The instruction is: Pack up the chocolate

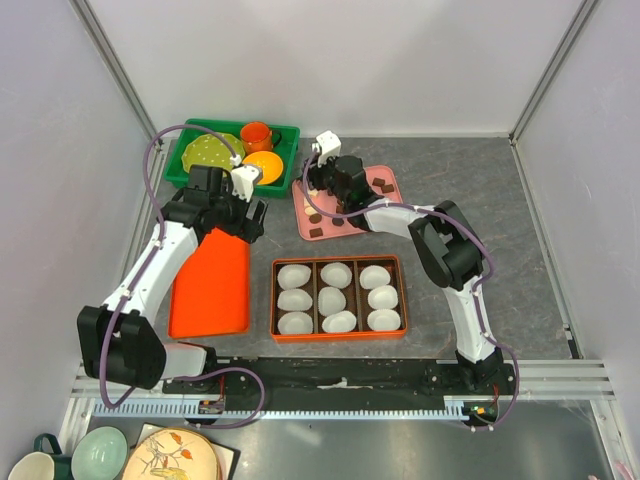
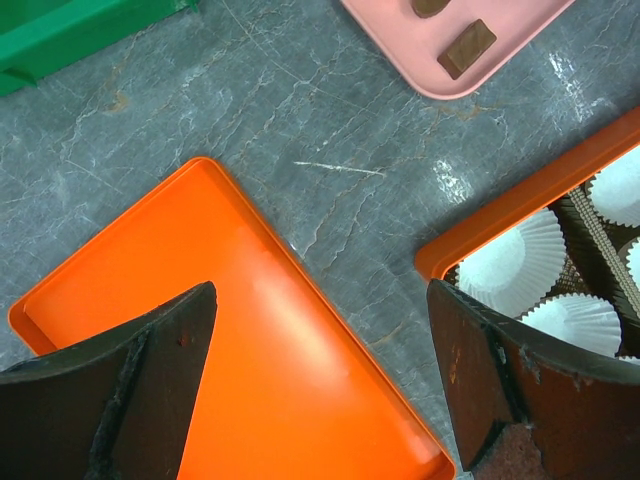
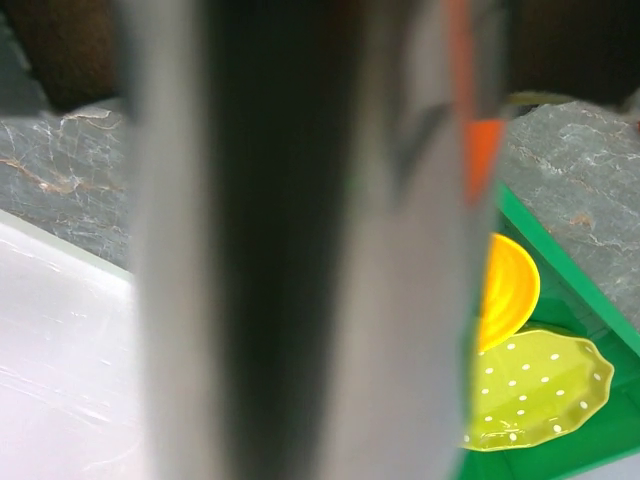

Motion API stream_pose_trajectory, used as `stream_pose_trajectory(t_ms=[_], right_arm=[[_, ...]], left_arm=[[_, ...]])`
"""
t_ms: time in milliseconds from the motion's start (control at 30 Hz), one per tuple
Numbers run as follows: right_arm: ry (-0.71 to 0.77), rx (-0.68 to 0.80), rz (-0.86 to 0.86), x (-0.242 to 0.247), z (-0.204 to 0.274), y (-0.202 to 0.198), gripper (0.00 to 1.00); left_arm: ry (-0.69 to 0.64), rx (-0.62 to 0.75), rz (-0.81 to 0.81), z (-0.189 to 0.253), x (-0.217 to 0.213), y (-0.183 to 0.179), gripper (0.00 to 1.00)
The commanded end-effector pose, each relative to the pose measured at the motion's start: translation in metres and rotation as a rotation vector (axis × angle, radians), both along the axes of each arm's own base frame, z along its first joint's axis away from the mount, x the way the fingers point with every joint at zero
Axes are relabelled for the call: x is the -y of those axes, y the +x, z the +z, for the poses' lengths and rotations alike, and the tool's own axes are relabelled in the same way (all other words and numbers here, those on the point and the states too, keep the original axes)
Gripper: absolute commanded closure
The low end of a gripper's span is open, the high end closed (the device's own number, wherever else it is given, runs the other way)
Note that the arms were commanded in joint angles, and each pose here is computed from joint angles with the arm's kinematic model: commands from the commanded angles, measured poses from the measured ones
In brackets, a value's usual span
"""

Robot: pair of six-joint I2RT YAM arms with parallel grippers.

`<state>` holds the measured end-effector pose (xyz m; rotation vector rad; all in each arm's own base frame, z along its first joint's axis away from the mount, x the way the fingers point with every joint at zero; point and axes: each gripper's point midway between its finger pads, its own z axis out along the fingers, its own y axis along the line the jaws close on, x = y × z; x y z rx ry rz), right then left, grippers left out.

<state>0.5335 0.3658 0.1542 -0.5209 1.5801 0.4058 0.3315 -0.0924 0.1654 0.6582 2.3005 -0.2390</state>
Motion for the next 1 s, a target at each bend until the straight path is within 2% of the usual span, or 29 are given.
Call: stream_pose_trajectory(t_ms=[0, 133, 467, 833, 967], right_arm=[[-0.01, 0.033, 0.019, 0.002, 0.02, -0.007, 0.43], [-0.016, 0.039, 0.018, 0.005, 0.024, -0.01, 0.4], [-0.023, 0.029, 0.006, 0.014, 0.024, -0.02, 0.41], [0.021, 0.029, 0.018, 0.007, 0.032, -0.015, 0.59], [0.037, 0.063, 0.023, 0.005, 0.056, -0.013, 0.63]], left_arm=[[0.019, 0.07, -0.014, 0.014, -0.004, 0.003, 0.07], [0.025, 0.076, -0.018, 0.015, -0.005, 0.0, 0.07], [0.009, 0.076, -0.022, 0.019, -0.003, -0.003, 0.07], [0.01, 0.067, -0.026, 0.017, -0.003, -0.004, 0.07], [0.013, 0.056, -0.023, 0.014, -0.004, -0.007, 0.07]])
